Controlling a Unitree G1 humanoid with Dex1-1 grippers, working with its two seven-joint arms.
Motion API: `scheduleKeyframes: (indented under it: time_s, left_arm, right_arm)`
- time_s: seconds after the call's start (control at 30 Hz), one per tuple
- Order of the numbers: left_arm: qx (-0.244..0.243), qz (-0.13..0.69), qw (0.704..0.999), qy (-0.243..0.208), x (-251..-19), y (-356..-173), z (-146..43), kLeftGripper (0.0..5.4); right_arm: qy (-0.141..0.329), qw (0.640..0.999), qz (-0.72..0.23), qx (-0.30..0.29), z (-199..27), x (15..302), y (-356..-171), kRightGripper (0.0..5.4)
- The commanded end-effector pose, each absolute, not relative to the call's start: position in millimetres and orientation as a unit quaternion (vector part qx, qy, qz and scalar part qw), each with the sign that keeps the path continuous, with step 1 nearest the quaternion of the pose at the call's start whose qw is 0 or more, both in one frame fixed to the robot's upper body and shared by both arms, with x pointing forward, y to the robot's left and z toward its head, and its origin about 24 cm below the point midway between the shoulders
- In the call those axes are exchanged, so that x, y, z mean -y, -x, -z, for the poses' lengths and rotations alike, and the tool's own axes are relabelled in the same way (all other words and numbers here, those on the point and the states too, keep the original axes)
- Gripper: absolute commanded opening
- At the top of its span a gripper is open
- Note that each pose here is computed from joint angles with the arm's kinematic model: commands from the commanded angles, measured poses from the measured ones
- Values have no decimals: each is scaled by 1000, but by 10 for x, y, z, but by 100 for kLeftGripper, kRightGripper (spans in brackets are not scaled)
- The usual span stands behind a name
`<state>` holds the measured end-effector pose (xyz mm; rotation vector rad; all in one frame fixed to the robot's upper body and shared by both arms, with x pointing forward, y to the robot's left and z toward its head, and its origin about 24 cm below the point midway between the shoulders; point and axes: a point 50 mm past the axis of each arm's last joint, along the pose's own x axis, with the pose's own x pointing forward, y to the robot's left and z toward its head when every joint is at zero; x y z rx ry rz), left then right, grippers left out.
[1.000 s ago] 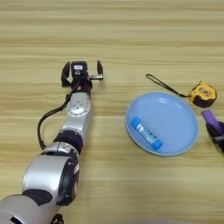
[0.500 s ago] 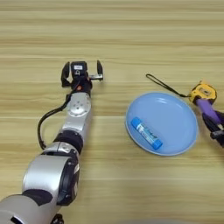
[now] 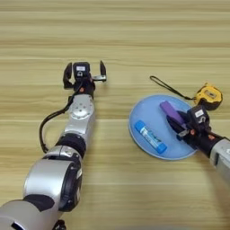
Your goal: Move the objects on the table
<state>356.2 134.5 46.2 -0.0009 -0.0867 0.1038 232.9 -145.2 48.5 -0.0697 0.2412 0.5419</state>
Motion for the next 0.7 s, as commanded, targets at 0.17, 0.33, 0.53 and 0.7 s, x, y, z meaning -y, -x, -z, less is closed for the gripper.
scheduleKeyframes:
  time_s: [0.17,0.33,0.53,0.7]
  left_arm:
    - [44,-52,998,-4,-1326,-3555,-461,540]
    - [44,-52,998,-4,-1326,-3556,-461,540]
    - [44,-51,998,-4,-1324,-3556,-461,540]
    - [44,-52,998,-4,-1324,-3556,-461,540]
  right_arm:
    - [37,952,-274,-128,-428,1374,-2385,141]
    - [36,956,-263,-124,-420,1382,-2436,141]
    - [39,952,-280,-114,-425,1319,-2421,188]
    - [36,955,-277,-99,-475,1323,-2425,237]
